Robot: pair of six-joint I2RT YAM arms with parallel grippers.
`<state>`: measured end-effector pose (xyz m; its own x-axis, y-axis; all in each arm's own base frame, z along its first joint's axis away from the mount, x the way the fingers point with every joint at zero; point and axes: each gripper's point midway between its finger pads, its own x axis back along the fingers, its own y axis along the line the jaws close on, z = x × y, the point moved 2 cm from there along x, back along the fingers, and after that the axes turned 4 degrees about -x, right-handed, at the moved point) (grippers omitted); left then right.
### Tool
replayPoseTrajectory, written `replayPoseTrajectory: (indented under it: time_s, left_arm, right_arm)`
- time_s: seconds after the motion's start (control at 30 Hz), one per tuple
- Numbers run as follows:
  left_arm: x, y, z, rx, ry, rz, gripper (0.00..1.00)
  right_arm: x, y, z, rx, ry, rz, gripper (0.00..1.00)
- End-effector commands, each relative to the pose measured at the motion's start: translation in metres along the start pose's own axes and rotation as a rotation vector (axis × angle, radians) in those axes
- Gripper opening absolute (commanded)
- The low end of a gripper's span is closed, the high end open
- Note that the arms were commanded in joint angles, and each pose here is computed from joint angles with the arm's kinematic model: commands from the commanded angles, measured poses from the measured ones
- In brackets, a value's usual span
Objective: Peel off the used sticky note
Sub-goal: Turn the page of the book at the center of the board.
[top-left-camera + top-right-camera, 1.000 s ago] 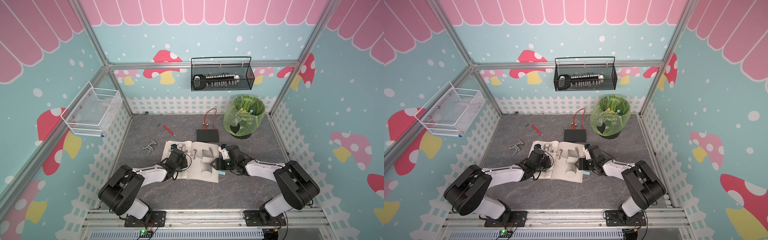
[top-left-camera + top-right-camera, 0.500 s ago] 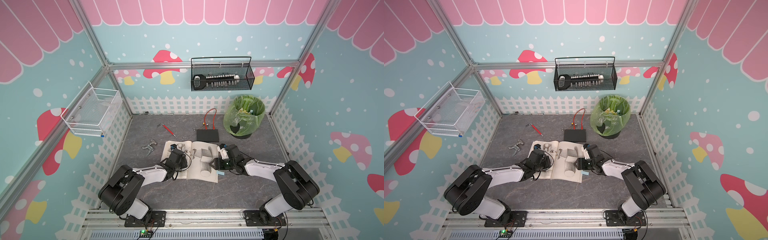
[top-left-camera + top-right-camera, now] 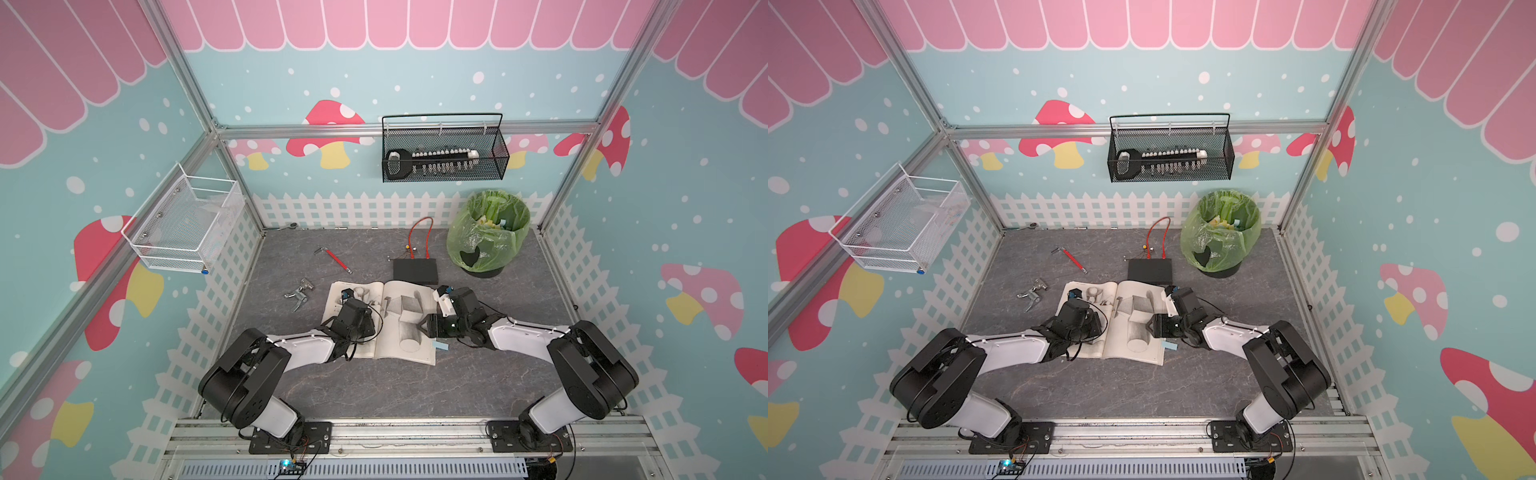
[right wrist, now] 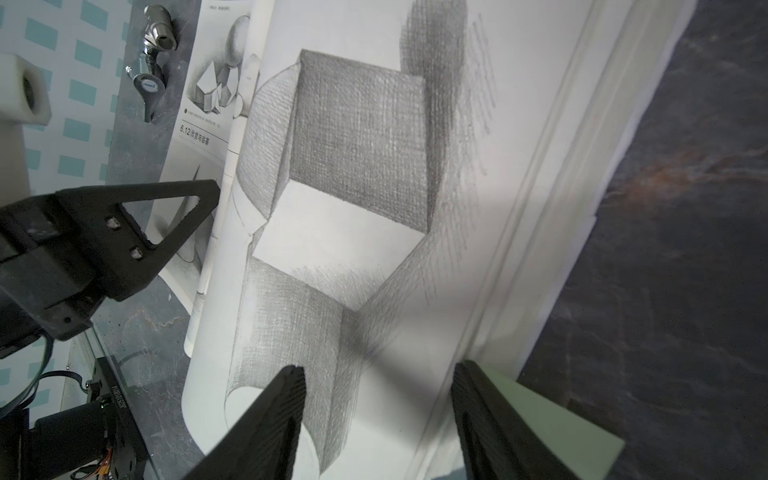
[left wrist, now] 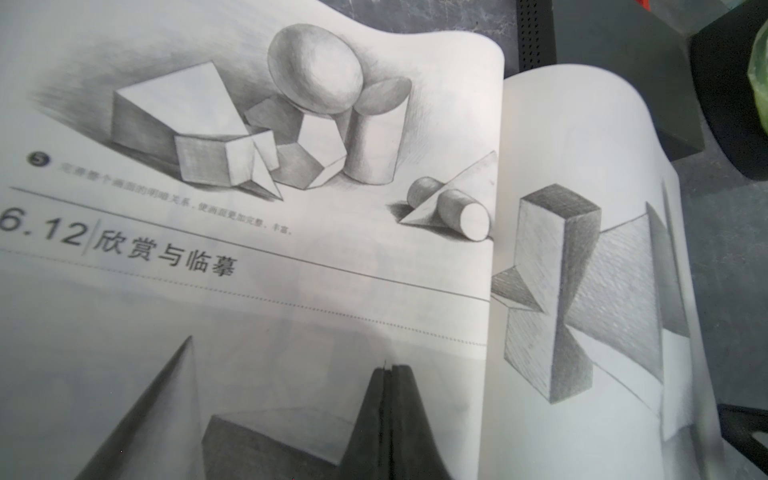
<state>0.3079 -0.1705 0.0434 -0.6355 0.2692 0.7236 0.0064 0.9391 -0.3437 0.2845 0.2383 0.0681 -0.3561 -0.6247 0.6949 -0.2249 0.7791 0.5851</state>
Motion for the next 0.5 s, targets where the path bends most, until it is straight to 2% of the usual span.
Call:
replayPoseTrajectory:
  time_s: [0.0, 0.3, 0.47]
  left_arm:
    - [-0.005, 0.014, 0.040, -0.020, 0.152, -0.040, 0.06]
    - [-0.006, 0.013, 0.040, -0.025, 0.153, -0.038, 0.06]
    - [-0.005, 0.011, 0.037, -0.027, 0.147, -0.030, 0.06]
  right_arm:
    - [-0.005, 0.008, -0.004, 0.020, 0.003, -0.017, 0.62]
    - [-0.017, 0.014, -0.005, 0.020, 0.016, -0.042, 0.62]
    - [-0.027, 0.037, -0.016, 0.055, 0.012, -0.089, 0.62]
